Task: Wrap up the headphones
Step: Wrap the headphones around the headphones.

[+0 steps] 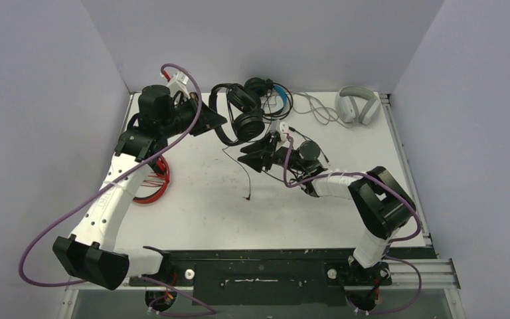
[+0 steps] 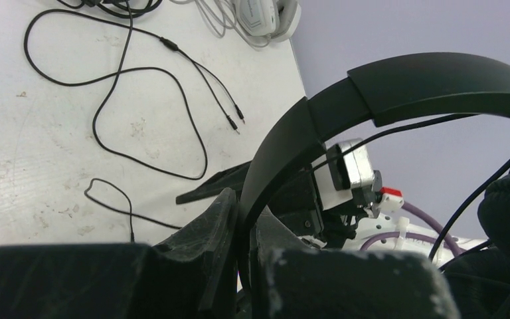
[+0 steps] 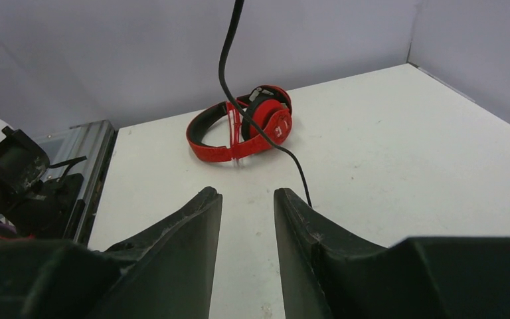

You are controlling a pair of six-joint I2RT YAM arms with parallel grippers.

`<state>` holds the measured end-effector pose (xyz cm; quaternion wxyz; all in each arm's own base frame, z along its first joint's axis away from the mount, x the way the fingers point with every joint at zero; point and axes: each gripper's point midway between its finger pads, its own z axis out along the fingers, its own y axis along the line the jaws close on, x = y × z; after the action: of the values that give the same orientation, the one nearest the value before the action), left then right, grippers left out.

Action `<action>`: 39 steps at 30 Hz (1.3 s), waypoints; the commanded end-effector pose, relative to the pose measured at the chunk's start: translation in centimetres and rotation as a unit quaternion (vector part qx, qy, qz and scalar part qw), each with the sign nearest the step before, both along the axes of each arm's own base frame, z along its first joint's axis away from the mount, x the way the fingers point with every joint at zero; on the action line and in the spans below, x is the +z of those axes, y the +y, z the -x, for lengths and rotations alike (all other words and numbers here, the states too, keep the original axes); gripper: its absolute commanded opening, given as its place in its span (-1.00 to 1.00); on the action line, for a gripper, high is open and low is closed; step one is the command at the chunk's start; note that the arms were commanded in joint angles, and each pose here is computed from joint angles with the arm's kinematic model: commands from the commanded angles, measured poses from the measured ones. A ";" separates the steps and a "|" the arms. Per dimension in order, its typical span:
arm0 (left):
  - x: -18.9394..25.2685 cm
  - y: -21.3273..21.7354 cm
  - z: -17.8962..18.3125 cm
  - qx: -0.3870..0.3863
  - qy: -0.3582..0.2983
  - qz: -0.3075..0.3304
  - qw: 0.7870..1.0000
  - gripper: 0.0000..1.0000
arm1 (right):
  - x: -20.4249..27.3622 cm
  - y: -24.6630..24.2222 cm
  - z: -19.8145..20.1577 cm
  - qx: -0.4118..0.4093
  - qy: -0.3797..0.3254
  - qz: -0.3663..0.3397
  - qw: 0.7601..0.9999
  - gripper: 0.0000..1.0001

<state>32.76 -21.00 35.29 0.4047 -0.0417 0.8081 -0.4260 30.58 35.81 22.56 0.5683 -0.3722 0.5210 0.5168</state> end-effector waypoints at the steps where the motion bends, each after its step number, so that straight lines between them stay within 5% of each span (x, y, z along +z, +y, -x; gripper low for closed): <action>1: 3.5 0.0 -0.7 0.006 -0.045 0.008 0.999 -1.00 | 1.7 0.8 0.6 0.020 -0.050 -0.015 0.998 -0.29; 3: 3.8 -0.1 -0.8 0.006 -0.045 0.008 0.999 -1.00 | 1.4 0.9 0.4 0.018 -0.050 -0.015 0.998 -0.20; 5: 4.1 -0.1 -0.9 0.006 -0.047 0.008 0.999 -1.00 | 1.1 0.8 -0.1 0.004 -0.050 -0.017 0.999 0.15; 11: 4.6 -0.1 -1.1 0.006 -0.049 0.008 0.999 -1.00 | 0.1 0.0 -2.6 -0.053 -0.061 -0.011 0.997 0.69; 24: 5.2 -0.3 -1.3 0.004 -0.056 0.010 0.998 -1.00 | -1.8 -2.9 -3.7 -0.104 -0.049 0.022 0.993 0.45; 33: 5.2 -0.4 -1.3 -0.001 -0.054 0.013 0.998 -1.00 | -2.6 -1.1 -6.8 -0.098 -0.059 0.048 0.992 0.82; 39: 5.4 -0.6 -1.4 -0.004 -0.054 0.018 0.998 -1.00 | -4.8 1.0 -9.0 -0.079 -0.050 0.062 0.994 0.83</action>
<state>34.19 -21.13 36.72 0.4116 -0.0412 0.8097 -0.4162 38.64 35.46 18.37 0.6114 -0.3678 0.5645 0.4151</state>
